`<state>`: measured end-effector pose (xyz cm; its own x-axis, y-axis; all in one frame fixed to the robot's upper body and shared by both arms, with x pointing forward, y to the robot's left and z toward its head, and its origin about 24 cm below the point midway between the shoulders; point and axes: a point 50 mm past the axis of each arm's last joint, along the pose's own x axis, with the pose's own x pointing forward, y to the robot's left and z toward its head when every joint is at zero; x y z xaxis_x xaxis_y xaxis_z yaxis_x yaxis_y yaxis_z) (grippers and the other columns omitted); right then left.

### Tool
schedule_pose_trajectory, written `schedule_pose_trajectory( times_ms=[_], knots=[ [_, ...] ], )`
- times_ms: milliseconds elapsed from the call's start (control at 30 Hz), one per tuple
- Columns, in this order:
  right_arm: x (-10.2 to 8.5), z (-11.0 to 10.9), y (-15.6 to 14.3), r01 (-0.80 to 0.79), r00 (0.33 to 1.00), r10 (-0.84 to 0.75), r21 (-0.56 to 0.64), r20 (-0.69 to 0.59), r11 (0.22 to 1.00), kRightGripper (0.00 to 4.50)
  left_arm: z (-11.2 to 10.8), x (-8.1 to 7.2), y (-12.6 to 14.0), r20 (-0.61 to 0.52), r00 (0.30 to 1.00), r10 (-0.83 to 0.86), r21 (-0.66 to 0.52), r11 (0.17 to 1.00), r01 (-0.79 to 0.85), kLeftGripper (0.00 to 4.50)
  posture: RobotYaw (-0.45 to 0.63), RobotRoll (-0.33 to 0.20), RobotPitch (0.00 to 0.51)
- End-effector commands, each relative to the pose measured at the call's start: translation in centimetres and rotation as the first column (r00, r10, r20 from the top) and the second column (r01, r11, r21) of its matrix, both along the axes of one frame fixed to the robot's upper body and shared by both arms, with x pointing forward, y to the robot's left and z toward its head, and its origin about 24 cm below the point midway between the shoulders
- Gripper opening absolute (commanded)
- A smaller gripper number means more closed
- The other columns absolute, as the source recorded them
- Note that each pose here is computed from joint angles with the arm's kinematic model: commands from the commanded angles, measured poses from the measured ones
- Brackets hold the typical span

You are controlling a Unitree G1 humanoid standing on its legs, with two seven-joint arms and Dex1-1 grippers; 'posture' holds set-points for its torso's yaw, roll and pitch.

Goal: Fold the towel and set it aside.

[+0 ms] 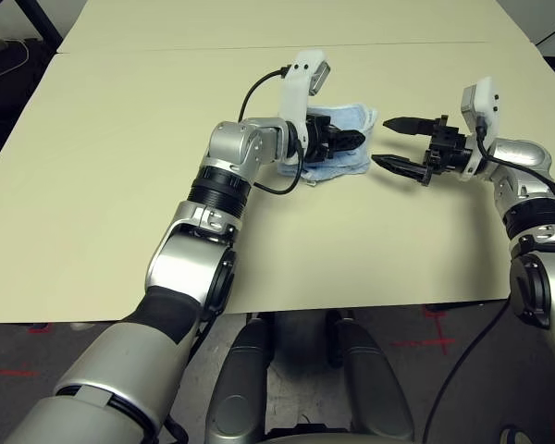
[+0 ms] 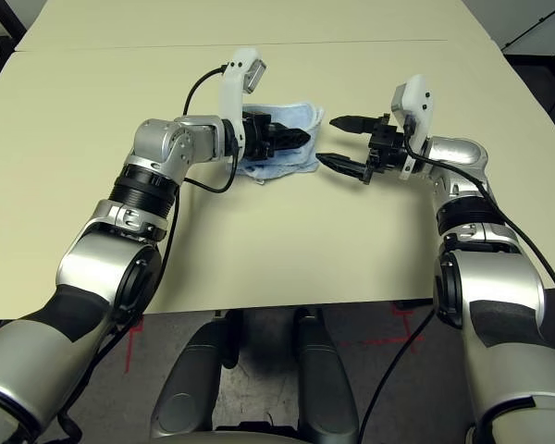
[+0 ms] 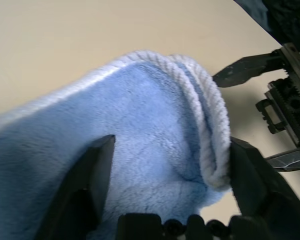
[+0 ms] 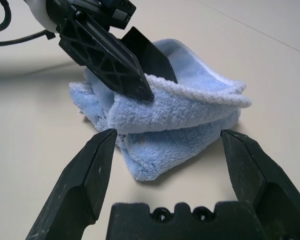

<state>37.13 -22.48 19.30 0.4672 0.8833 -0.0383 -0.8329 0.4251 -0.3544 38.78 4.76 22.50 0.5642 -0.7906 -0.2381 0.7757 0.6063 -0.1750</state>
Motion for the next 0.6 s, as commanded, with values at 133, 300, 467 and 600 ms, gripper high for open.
schedule_pose_trajectory(
  times_ms=[133, 300, 467, 600],
  knots=[
    [-0.2, -0.1, -0.8, 0.025, 1.0, -0.026, -0.019, -0.004, 0.999, 4.5, 3.4, -1.1, 1.8, 0.042, 0.997, -0.061, -0.101, 0.993, 0.065, 4.48, 0.12, 0.0, 0.237],
    [-0.2, 0.3, -0.8, 0.021, 1.0, -0.021, -0.019, 0.006, 1.0, 4.5, 4.5, -2.0, 4.2, 0.081, 0.988, -0.134, -0.111, 0.984, 0.143, 4.48, 0.11, 0.0, 0.232],
    [-0.2, 0.9, -1.1, 0.024, 1.0, -0.024, -0.01, 0.019, 1.0, 4.5, 4.0, -1.9, 6.9, 0.102, 0.992, -0.073, -0.086, 0.993, 0.082, 4.48, 0.11, 0.0, 0.229],
    [-0.2, 1.0, -1.3, 0.031, 0.999, -0.031, 0.018, 0.009, 0.999, 4.5, 2.2, -2.6, 8.9, 0.211, 0.969, -0.128, -0.06, 0.988, 0.143, 4.48, 0.1, 0.0, 0.227]
  ],
)
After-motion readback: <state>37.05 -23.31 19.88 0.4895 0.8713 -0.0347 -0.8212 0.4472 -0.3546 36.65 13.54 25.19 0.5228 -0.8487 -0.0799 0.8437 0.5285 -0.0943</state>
